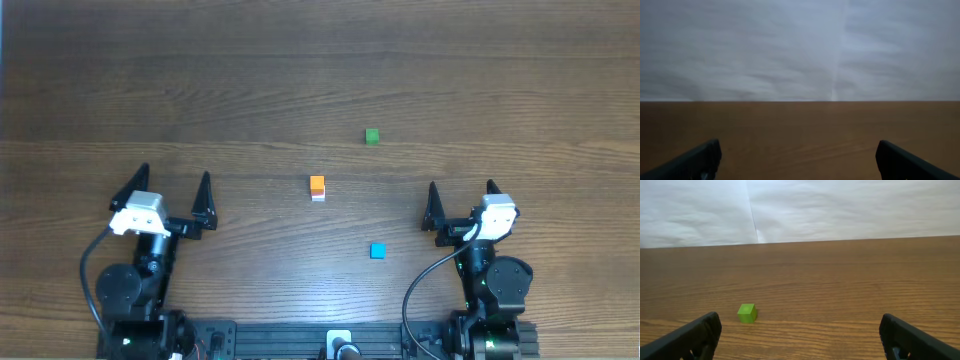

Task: Stack Cubes

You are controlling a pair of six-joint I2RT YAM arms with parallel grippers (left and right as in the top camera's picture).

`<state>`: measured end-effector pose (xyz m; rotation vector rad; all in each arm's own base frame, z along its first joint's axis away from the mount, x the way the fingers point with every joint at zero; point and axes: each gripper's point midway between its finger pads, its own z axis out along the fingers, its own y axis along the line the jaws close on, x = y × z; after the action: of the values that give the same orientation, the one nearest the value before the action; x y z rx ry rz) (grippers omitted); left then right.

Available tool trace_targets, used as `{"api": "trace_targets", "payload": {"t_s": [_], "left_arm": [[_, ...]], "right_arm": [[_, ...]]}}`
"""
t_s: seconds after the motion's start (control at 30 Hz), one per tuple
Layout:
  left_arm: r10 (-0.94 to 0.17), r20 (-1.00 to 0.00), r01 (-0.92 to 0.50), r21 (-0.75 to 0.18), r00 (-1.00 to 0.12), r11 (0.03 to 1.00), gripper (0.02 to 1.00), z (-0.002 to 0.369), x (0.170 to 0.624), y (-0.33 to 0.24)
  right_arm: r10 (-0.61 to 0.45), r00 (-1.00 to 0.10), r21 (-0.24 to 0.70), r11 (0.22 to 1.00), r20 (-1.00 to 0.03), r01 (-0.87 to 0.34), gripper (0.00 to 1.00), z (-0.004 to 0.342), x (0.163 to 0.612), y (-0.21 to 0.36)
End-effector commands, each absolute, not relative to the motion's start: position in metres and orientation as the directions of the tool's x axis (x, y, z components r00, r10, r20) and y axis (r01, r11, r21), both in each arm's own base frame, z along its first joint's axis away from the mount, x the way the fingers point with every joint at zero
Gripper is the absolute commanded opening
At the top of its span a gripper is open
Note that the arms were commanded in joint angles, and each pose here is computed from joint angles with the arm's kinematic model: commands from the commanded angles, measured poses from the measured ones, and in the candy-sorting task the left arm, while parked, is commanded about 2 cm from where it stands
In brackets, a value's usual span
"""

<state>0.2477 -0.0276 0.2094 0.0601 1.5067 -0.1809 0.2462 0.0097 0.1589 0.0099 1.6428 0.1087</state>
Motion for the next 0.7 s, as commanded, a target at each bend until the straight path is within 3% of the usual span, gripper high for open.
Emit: {"api": "trace_targets", "payload": {"t_s": [0.03, 0.4, 0.7], "left_arm": [[-0.056, -0.996, 0.171, -0.044, 0.067, 0.984, 0.998, 0.195, 0.246, -0.029], [-0.056, -0.996, 0.157, -0.066, -0.071, 0.985, 1.0, 0.16, 0.244, -0.028], [-0.056, -0.996, 0.156, -0.066, -0.068, 0.986, 1.0, 0.161, 0.244, -0.028]], "right_arm": [[0.067, -0.073, 0.071, 0.996, -0.995, -0.051, 0.991, 0.158, 0.246, 0.008], [0.067, -0.073, 0.071, 0.996, -0.995, -0.051, 0.991, 0.158, 0.246, 0.008], [0.067, -0.073, 0.071, 0.996, -0.995, -0.051, 0.993, 0.158, 0.246, 0.008]]}}
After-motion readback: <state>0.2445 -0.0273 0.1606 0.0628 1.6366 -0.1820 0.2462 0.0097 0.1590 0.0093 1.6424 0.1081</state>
